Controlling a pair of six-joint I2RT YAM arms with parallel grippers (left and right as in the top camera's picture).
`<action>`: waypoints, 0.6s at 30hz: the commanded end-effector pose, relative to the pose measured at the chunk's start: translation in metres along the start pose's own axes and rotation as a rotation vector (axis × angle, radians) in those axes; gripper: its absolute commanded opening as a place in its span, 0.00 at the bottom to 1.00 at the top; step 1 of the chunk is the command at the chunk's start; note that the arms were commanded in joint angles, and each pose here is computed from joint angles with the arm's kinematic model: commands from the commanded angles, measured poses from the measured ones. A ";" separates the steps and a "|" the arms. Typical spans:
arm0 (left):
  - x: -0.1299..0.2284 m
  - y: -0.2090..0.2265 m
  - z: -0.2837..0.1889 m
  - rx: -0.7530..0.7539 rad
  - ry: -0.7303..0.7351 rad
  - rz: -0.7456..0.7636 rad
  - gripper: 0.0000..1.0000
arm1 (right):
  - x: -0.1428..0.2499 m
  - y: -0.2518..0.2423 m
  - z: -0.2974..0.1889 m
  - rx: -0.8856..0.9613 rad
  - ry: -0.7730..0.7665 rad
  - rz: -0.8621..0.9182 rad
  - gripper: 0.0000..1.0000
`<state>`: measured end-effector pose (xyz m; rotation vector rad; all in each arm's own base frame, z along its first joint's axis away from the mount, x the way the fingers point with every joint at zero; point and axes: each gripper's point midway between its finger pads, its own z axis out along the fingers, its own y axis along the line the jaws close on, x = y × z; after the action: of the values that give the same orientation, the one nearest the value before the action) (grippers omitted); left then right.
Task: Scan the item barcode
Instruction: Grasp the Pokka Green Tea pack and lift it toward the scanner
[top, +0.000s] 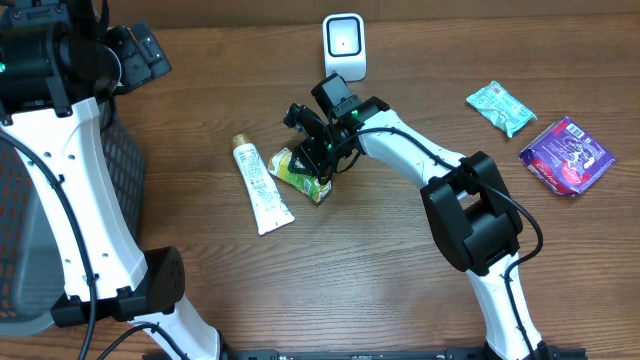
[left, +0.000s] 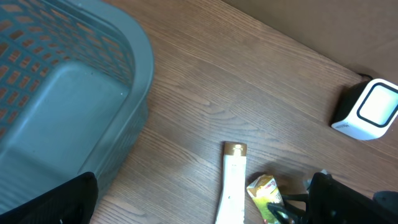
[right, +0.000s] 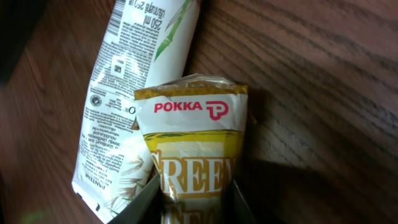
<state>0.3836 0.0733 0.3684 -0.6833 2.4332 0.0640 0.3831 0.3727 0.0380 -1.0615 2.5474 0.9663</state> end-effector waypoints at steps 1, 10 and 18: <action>0.001 0.000 0.002 0.000 0.008 -0.016 1.00 | 0.015 -0.007 0.016 -0.017 0.042 0.133 0.24; 0.001 0.000 0.002 0.000 0.008 -0.016 1.00 | 0.012 -0.004 0.008 -0.111 0.029 0.260 0.04; 0.001 0.000 0.002 0.000 0.008 -0.016 1.00 | -0.018 0.017 -0.039 -0.419 -0.066 0.300 0.04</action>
<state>0.3836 0.0733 0.3684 -0.6829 2.4334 0.0642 0.3804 0.3648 0.0426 -0.7623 2.6763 1.3674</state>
